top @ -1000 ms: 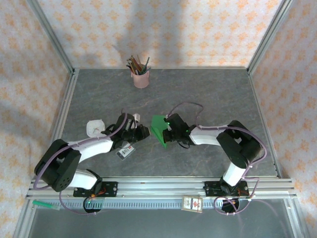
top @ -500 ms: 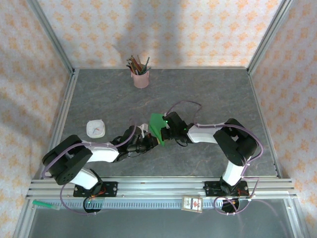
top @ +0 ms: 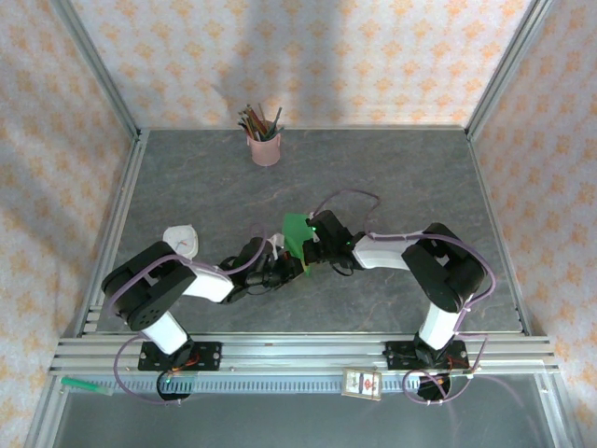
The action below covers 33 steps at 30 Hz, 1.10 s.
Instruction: Fold a paper plane with a square sheet of paper (pick it up from the middle)
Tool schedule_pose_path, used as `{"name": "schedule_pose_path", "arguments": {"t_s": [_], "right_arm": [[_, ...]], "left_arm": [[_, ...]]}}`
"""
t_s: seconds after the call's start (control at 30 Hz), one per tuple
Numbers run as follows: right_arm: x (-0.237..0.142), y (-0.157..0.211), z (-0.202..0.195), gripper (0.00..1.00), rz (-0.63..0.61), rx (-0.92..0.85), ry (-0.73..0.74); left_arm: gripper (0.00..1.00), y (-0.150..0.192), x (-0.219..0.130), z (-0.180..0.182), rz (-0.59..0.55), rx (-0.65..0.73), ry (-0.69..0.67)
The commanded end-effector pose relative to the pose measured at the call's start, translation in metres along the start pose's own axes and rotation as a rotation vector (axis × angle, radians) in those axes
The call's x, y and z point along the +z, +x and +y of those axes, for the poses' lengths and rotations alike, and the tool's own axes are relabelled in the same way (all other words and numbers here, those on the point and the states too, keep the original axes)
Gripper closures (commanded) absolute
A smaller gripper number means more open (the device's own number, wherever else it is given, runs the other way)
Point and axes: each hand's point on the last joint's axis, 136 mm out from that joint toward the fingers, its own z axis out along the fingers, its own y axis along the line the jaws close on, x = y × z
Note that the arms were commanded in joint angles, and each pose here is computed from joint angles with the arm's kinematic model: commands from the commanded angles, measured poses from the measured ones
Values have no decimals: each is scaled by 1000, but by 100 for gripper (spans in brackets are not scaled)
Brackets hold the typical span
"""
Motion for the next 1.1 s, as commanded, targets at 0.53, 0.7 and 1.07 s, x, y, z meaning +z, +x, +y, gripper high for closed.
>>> {"name": "schedule_pose_path", "arguments": {"t_s": [0.53, 0.7, 1.07], "right_arm": [[8, 41, -31, 100, 130, 26, 103], [8, 43, -32, 100, 134, 28, 107], [7, 45, -35, 100, 137, 31, 119]], "left_arm": [[100, 1, 21, 19, 14, 51, -113], [100, 3, 23, 34, 9, 80, -206], [100, 12, 24, 53, 30, 149, -338]]}}
